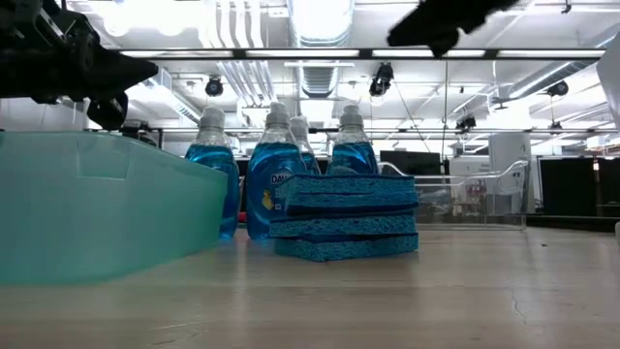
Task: Pick & Place Kitchen Sink Supplies
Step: Put the blue sponge into the right transparent bin
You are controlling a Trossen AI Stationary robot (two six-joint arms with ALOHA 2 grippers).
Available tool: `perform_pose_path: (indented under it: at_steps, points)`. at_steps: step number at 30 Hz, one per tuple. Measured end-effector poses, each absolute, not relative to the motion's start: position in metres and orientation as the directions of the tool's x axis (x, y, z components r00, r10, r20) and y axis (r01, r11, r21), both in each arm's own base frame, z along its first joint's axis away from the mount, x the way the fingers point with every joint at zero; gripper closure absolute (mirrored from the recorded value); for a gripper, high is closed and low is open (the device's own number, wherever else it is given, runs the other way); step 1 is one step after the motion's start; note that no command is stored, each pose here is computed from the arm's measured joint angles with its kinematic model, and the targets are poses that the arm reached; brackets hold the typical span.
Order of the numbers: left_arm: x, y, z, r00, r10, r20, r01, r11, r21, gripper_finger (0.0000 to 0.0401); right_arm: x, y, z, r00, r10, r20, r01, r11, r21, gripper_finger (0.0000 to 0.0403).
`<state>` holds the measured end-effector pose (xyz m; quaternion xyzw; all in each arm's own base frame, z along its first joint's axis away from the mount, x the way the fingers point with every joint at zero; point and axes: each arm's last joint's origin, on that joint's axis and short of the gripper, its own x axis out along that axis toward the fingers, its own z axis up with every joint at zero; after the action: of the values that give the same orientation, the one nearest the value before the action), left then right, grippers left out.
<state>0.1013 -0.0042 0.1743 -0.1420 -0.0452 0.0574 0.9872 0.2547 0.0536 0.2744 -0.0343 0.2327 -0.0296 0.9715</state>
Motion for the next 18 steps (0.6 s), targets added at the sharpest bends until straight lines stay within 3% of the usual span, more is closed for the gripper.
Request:
perform_pose_path:
  at_steps: [9,18]
  points:
    - [0.101,-0.004,0.174,0.989,0.126,0.072,-0.101,0.953,-0.285,0.0401,0.298,0.067,0.283,0.785,-0.006,-0.619,-0.077,0.991,-0.106,0.0178]
    - [0.101,-0.004,0.173,0.99,0.126,0.064,-0.103,0.953,-0.284,0.0401,0.333,0.077,0.277,0.713,0.001,-0.701,-0.152,0.977,-0.152,0.0107]
